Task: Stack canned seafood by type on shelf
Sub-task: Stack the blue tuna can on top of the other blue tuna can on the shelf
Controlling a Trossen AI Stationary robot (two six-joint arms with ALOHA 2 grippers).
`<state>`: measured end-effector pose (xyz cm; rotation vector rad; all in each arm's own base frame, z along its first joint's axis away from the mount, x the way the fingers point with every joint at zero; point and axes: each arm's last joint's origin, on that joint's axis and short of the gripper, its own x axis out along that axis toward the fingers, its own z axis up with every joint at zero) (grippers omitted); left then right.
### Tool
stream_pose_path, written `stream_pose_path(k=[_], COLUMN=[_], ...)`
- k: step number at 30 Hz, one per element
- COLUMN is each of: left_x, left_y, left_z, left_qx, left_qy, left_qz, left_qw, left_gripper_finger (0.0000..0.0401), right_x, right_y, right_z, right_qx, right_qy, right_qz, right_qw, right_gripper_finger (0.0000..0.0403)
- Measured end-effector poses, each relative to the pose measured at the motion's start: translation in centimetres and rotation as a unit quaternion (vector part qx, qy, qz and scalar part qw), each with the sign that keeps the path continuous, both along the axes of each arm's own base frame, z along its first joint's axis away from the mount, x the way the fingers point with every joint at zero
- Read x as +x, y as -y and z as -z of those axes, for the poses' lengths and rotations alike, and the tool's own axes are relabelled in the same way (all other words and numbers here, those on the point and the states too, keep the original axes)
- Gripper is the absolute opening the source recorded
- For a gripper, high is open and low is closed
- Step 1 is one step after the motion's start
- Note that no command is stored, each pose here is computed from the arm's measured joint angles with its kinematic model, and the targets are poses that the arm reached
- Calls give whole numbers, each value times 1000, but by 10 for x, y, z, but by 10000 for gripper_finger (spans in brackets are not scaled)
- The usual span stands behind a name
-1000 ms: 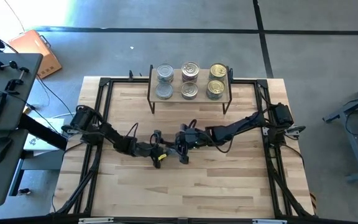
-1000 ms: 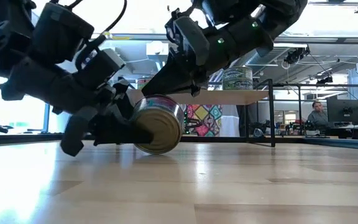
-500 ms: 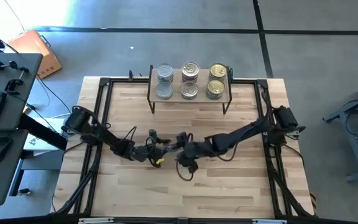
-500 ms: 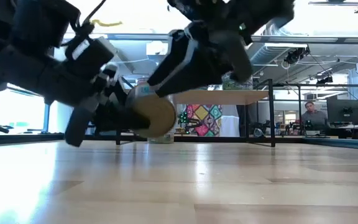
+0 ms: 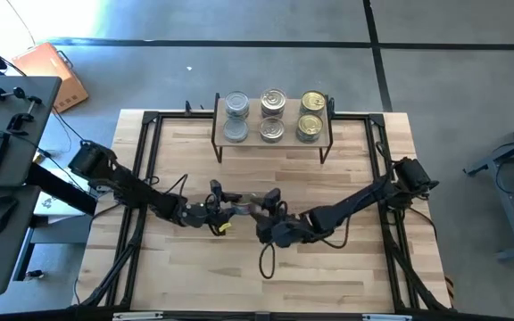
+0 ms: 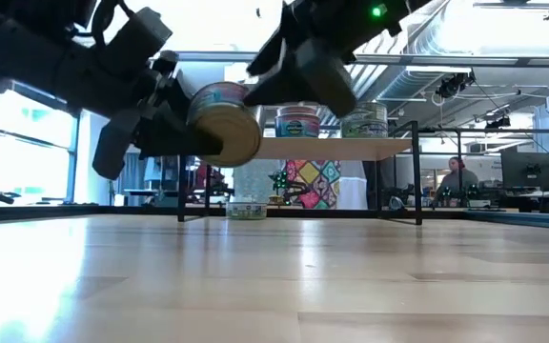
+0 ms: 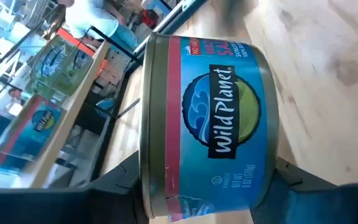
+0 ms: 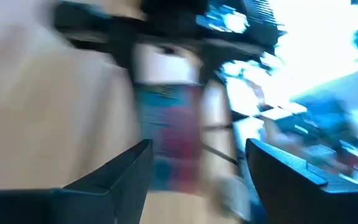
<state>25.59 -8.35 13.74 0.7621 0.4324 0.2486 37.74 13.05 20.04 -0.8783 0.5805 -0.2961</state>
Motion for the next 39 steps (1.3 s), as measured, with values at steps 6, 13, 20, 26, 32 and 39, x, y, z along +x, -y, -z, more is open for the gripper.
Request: stream_pose_path(k=[6, 13, 20, 26, 32, 39], left_x=[6, 14, 18, 20, 20, 18], left_y=[2, 4, 8, 17, 22, 18], left_z=[-12, -25, -33, -39, -42, -39], left_qx=[59, 127, 159, 177, 189, 220], left_qy=[-33, -63, -70, -69, -71, -97], left_qz=[-2, -34, -36, -15, -7, -54], left_qw=[998, 989, 984, 982, 979, 969], left_gripper_finger=[172, 172, 174, 176, 184, 215], right_x=[1, -1, -1, 1, 2, 0], right_y=[2, -6, -1, 0, 1, 3], right_z=[-8, 0, 0, 0, -1, -4], right_qx=[-77, -77, -73, -69, -49, -64], right_qy=[13, -40, -34, -32, -29, -28], right_qz=[45, -39, -19, -22, -41, -22], right_qw=[996, 995, 997, 997, 998, 997], right_gripper_finger=[265, 266, 266, 263, 194, 164])
